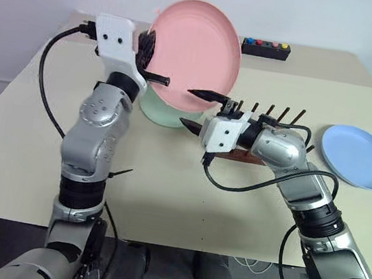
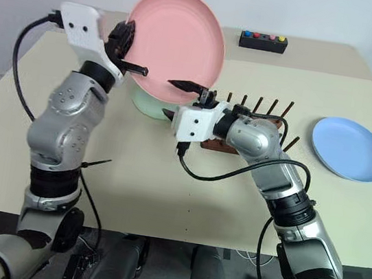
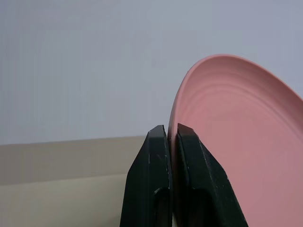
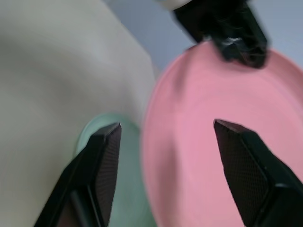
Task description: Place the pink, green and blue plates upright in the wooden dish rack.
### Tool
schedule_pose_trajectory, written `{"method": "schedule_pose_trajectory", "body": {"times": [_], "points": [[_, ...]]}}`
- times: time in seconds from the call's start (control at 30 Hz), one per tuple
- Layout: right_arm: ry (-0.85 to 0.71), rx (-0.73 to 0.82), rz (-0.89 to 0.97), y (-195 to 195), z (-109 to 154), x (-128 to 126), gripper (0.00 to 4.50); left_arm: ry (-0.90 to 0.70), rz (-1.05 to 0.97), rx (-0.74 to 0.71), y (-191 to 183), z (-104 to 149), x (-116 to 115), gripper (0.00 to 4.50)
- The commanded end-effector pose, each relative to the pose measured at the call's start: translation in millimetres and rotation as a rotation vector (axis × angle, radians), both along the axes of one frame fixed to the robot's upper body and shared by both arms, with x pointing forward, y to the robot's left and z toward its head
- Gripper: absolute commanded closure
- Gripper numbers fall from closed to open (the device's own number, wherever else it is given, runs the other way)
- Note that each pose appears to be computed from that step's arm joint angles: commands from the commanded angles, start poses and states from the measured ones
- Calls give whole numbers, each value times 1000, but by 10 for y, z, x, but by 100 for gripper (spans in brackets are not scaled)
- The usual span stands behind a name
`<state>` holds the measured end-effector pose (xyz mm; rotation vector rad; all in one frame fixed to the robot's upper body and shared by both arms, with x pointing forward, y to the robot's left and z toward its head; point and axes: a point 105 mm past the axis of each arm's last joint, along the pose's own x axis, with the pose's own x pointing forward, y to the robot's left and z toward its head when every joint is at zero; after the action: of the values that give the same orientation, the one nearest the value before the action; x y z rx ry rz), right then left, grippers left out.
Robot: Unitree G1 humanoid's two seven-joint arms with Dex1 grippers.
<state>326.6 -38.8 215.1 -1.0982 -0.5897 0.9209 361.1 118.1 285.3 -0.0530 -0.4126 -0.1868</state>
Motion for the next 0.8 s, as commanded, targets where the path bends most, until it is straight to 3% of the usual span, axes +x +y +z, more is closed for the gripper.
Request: {"method": "schedule_pose_trajectory", "body": {"times": [0.03, 0.17, 0.2, 0.3, 0.43, 0.7, 0.8], "points": [[-69, 9, 16, 54, 73, -27, 125, -87, -29, 21, -85, 170, -129, 450], [-76, -25, -6, 38, -4, 15, 125, -94, -58, 15, -143, 176, -160, 450], [-79, -30, -22, 23, -17, 44, 148, -98, -66, 21, -162, 177, -172, 450], [-95, -49, -51, -4, -40, 95, 250, -106, -79, 29, -190, 177, -196, 450], [-114, -40, -58, 0, -12, 92, 447, -97, -87, 31, -198, 122, -207, 450], [-142, -39, -61, 10, 10, 79, 447, -98, -116, -14, -198, 122, -225, 450], [-187, -48, -84, -34, 48, 111, 450, -152, -191, -170, -144, 266, -326, 350]]}}
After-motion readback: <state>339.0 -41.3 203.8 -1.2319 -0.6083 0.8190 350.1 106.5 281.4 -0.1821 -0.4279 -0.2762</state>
